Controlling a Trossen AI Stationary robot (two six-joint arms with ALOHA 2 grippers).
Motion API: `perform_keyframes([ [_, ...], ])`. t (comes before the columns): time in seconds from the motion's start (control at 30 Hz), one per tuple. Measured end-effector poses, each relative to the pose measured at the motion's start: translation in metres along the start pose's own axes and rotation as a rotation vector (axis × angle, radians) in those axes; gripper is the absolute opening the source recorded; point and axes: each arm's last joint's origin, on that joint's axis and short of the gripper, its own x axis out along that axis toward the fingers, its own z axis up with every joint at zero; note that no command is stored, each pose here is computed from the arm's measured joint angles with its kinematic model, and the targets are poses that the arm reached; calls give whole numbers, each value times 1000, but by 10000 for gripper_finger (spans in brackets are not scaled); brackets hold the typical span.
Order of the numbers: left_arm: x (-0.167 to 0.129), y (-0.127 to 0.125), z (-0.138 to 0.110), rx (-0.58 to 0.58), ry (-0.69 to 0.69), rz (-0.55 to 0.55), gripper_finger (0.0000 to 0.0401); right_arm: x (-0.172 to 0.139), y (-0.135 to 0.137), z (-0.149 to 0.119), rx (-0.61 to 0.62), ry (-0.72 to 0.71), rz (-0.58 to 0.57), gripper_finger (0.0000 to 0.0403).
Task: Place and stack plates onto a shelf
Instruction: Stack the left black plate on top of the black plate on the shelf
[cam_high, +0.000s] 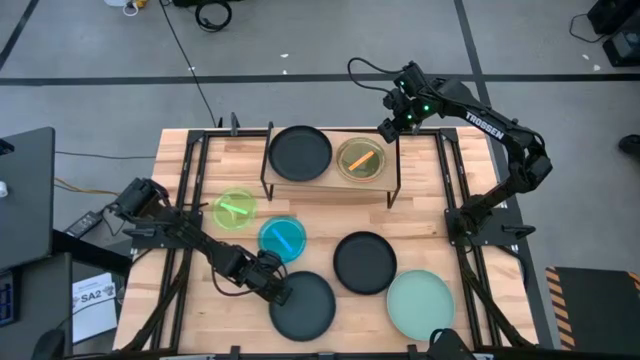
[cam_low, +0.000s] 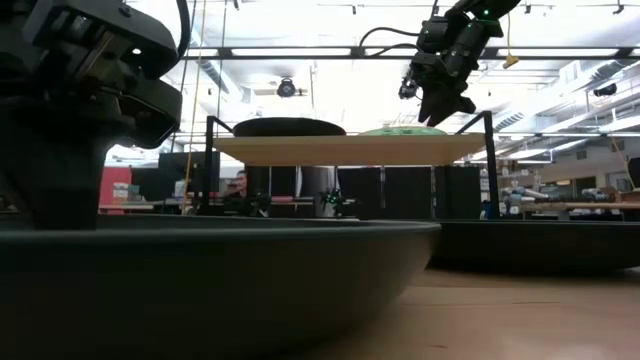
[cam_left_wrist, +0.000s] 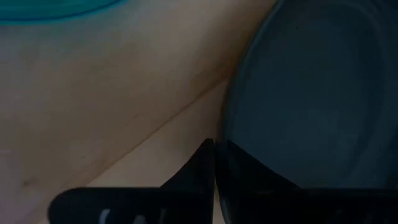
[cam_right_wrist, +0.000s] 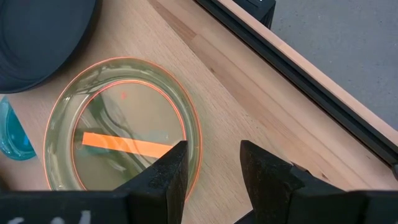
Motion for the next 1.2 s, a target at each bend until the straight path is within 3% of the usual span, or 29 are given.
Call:
perform_keyframes([
  [0.47,-31,-4,14,-33,4,-70,18,2,7,-1,-18,11,15,151],
  [0.9,-98,-6,23,-59,-6,-249,17,10,50,-9,-147,50,89,151],
  [1.2,-142,5,59,-99,-108,-369,17,15,85,-19,-224,85,146,151],
])
